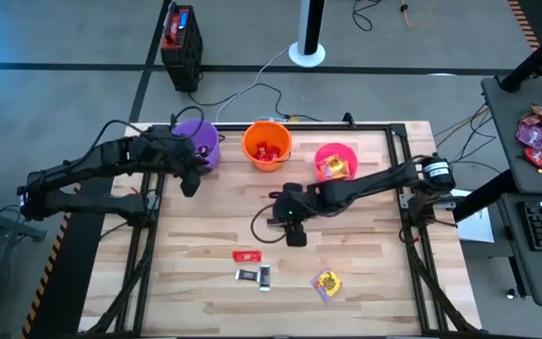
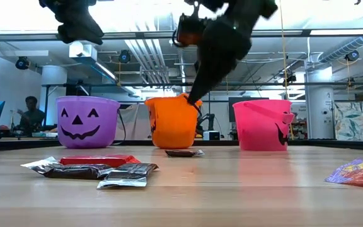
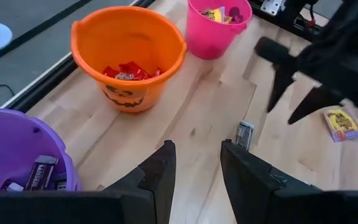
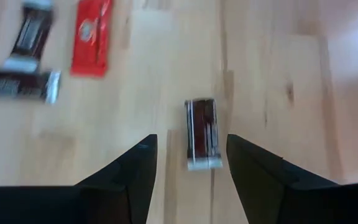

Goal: Sort candy by brand, put in halloween buckets
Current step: Put the black candy into the violet bucket

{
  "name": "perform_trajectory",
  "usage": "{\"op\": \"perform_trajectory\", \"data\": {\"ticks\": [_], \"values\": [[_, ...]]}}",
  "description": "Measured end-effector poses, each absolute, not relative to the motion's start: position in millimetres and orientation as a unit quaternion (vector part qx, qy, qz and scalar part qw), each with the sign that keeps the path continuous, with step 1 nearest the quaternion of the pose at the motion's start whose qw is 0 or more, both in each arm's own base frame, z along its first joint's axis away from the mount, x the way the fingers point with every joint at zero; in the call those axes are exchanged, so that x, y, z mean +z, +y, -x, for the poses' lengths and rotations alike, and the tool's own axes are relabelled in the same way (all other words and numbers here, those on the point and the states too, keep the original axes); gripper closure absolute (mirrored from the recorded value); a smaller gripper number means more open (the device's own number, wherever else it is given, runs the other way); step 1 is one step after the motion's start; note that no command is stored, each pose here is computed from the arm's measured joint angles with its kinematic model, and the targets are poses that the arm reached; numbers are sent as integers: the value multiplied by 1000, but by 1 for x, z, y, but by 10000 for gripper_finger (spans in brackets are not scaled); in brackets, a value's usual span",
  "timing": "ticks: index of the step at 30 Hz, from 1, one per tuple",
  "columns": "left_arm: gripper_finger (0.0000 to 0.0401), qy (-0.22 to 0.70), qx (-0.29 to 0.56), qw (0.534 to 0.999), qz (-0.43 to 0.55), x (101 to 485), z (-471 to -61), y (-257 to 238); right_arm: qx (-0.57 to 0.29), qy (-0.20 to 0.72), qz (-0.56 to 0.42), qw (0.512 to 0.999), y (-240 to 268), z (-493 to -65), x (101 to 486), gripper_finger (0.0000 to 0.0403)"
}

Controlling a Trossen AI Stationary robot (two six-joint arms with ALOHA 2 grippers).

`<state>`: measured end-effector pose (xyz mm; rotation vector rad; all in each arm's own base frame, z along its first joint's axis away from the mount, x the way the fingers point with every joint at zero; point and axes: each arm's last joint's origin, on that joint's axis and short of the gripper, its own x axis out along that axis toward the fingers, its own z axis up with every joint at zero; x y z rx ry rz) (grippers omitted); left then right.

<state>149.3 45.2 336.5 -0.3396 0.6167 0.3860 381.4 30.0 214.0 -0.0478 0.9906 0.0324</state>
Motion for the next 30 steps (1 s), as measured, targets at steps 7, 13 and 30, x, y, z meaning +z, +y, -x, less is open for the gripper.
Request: {"op": "perform_trajectory", "data": {"ticks": [7,13,30], "values": [[290,304,185,919,166,336,-149,45,-8,447,3,895,28,-381,179,216],[290,305,185,919,166,335,-152,46,-22,455,-12,890,28,-385,152,216],[290,312,187,915,173,332,-159,48,-75,480,-43,873,25,-395,114,295]]}}
